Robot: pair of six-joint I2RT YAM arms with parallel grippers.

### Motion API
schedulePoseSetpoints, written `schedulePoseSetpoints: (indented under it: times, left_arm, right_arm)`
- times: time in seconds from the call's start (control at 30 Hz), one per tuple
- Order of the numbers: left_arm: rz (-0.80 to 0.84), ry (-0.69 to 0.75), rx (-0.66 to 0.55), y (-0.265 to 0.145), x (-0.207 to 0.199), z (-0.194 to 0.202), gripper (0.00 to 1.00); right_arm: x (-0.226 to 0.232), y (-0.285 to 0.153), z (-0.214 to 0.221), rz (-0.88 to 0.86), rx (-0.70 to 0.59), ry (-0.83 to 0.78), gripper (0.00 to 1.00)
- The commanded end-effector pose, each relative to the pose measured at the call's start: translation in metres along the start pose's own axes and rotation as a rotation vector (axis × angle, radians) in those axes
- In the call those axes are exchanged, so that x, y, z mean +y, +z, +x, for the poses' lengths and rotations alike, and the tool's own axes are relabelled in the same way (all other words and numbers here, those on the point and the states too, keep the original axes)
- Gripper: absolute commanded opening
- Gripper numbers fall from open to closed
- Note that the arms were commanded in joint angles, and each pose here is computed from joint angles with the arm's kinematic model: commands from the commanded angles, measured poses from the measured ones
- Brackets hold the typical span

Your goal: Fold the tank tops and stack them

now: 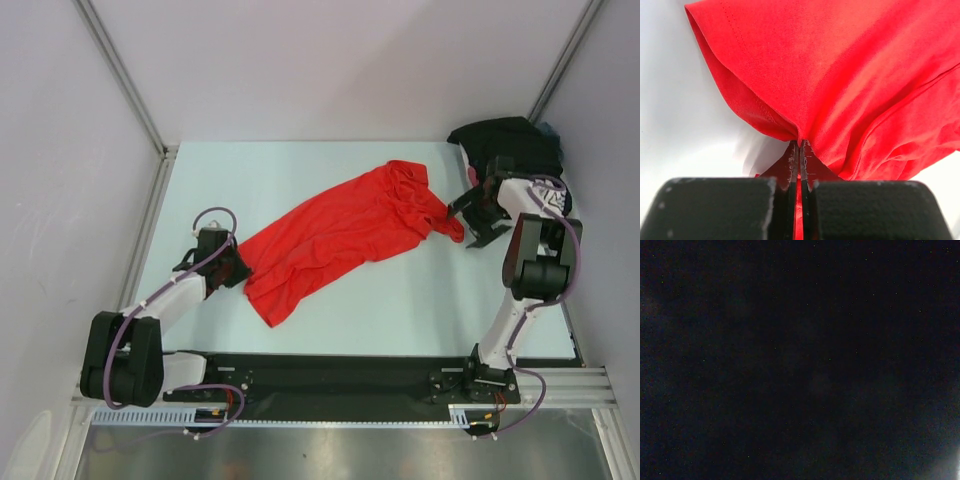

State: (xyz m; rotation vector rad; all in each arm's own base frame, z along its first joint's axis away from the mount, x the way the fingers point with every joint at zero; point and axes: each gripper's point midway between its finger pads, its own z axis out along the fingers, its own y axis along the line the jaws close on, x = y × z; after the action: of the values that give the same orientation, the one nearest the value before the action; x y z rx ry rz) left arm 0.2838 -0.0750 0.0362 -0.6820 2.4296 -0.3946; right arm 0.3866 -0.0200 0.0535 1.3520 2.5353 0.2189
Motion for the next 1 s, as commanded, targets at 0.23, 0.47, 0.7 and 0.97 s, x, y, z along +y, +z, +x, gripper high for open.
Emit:
schedulePoseSetpoints:
  times: [0.23, 0.47, 0.7, 0.97]
  left_arm:
    - [0.052, 0.027, -0.032, -0.009, -0.009, -0.009, 0.00]
    - [0.069, 0.031, -0.034, -0.011, -0.013, -0.009, 0.00]
    - [0.060, 0.031, -0.038, -0.013, -0.009, -0.008, 0.00]
    - [0.055, 0.014, -0.050, -0.015, -0.003, -0.017, 0.00]
  right_arm:
    - [0.041, -0.086, 0.106, -0.477, 0.427, -0.003, 1.00]
    - [0.049, -0.130, 0.087, -0.636, 0.284, -0.128, 1.00]
    - [0.027, -0.100, 0.068, -0.462, 0.032, -0.180, 0.99]
    - [0.035, -0.052, 0.057, -0.197, -0.335, -0.257, 1.00]
